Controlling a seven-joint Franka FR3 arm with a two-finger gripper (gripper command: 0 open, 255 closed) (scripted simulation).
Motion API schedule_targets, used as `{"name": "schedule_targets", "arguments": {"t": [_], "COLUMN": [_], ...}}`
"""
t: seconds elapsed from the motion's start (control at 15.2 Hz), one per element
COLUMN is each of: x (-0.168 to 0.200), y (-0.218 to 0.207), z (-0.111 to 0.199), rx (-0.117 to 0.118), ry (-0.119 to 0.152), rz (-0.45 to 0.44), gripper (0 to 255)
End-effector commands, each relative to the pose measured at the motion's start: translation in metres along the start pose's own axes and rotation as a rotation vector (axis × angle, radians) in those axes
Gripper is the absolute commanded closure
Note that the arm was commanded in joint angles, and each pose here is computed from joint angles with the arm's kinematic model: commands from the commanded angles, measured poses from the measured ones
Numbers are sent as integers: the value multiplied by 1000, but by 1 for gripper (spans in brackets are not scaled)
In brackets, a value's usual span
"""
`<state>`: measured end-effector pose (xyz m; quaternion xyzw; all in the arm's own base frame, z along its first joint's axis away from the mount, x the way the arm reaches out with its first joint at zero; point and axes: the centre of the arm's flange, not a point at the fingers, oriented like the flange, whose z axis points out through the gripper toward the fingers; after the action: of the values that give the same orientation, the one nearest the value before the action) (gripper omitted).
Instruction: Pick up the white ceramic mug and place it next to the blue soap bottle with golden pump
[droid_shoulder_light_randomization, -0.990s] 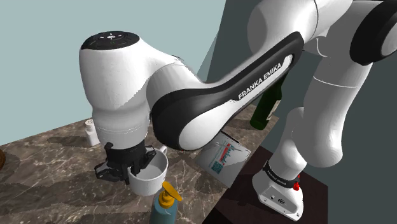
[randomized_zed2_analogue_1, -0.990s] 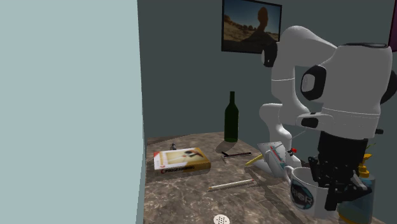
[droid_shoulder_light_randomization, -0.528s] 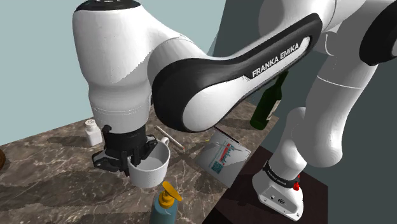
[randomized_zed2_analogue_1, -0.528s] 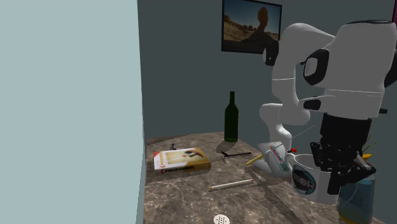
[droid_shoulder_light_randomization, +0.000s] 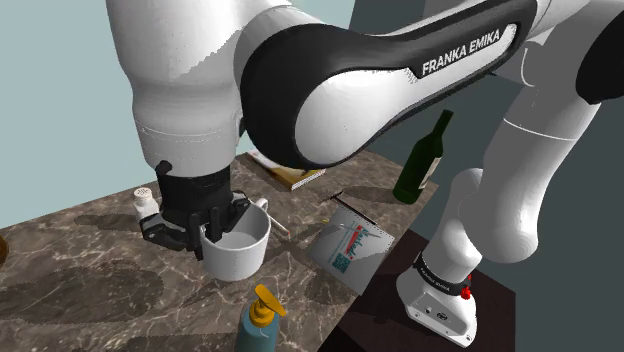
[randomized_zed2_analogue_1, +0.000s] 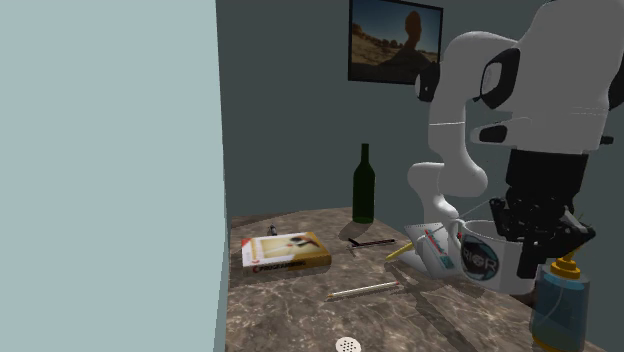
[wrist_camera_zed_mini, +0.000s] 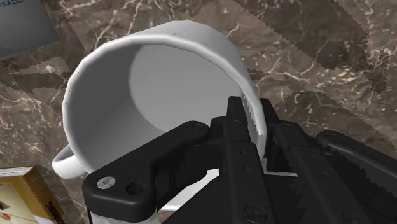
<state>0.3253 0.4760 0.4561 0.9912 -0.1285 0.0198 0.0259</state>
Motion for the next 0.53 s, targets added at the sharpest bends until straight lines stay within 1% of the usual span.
{"name": "schedule_targets", "arguments": {"t": [0.0, 0.46], "x": [0, 2], "y": [-1, 1], "z": [-11, -48], "rx": [0, 0], "ry": [0, 0], "rz": [0, 0], "gripper": [255, 255]}}
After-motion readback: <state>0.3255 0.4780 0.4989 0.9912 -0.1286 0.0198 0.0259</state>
